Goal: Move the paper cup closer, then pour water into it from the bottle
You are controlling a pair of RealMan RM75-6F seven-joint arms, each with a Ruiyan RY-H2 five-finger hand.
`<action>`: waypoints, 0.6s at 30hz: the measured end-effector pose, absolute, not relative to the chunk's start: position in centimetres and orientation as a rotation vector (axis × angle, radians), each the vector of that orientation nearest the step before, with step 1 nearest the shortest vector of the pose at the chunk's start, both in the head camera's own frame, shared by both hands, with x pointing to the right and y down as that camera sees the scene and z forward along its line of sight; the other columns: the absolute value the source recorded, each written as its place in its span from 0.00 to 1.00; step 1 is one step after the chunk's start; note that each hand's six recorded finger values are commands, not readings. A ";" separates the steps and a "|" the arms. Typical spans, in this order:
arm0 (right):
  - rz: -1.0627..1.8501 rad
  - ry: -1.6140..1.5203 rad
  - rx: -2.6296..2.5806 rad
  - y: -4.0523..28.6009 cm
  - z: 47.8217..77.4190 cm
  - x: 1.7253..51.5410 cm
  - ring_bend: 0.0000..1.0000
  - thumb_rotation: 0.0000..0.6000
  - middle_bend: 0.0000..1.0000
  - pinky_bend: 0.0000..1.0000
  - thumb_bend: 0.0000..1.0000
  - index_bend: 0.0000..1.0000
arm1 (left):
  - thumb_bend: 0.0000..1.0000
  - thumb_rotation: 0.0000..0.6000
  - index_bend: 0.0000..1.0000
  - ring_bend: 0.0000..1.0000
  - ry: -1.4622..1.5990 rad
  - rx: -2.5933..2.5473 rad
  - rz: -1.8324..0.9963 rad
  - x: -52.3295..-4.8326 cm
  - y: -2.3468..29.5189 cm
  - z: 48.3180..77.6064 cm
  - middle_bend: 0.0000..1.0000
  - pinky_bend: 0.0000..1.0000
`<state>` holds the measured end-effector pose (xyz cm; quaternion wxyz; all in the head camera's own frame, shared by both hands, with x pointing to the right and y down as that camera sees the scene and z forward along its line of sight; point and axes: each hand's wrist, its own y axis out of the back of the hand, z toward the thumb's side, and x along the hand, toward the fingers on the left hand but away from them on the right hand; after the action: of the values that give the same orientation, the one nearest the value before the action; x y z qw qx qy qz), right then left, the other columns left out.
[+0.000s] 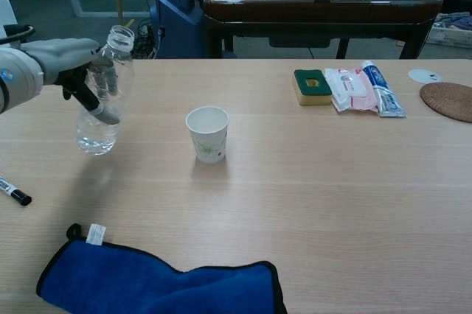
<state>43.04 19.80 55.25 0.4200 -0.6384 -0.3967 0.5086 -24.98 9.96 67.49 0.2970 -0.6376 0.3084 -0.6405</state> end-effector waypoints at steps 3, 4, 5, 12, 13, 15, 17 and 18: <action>1.276 -0.995 -1.605 19.8 55.3 43.1 0.19 1.00 0.20 0.46 0.04 0.20 | 0.07 1.00 0.65 0.54 0.795 -1.670 -1.728 -24.2 9.6 67.3 0.62 0.53; 1.276 -0.995 -1.607 19.8 55.3 43.1 0.19 1.00 0.20 0.46 0.04 0.20 | 0.07 1.00 0.65 0.54 0.789 -1.665 -1.732 -24.0 9.6 67.2 0.62 0.53; 1.277 -0.994 -1.609 19.7 55.3 43.1 0.19 1.00 0.20 0.46 0.04 0.20 | 0.07 1.00 0.65 0.54 0.780 -1.661 -1.737 -23.7 9.6 67.2 0.62 0.53; 1.276 -0.995 -1.614 19.7 55.3 43.2 0.19 1.00 0.20 0.46 0.04 0.20 | 0.06 1.00 0.65 0.54 0.735 -1.609 -1.746 -22.7 9.3 66.9 0.62 0.53; 1.275 -0.994 -1.614 19.7 55.3 43.1 0.19 1.00 0.20 0.46 0.04 0.20 | 0.07 1.00 0.65 0.54 0.728 -1.600 -1.747 -22.6 9.2 66.9 0.62 0.53; 1.275 -0.994 -1.616 19.7 55.3 43.1 0.19 1.00 0.20 0.46 0.04 0.20 | 0.06 1.00 0.65 0.54 0.713 -1.584 -1.752 -22.3 9.1 66.7 0.62 0.53; 1.275 -0.994 -1.617 19.8 55.3 43.1 0.19 1.00 0.20 0.46 0.04 0.20 | 0.06 1.00 0.65 0.54 0.697 -1.572 -1.757 -22.0 9.1 66.6 0.62 0.53; 1.275 -0.993 -1.618 19.8 55.3 43.1 0.19 1.00 0.20 0.46 0.04 0.20 | 0.07 1.00 0.65 0.54 0.690 -1.567 -1.760 -21.8 9.1 66.6 0.62 0.53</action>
<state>43.14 19.75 55.34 0.4144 -0.6438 -0.3953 0.5075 -21.82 9.09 66.60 0.3363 -0.6010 0.2647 -0.6750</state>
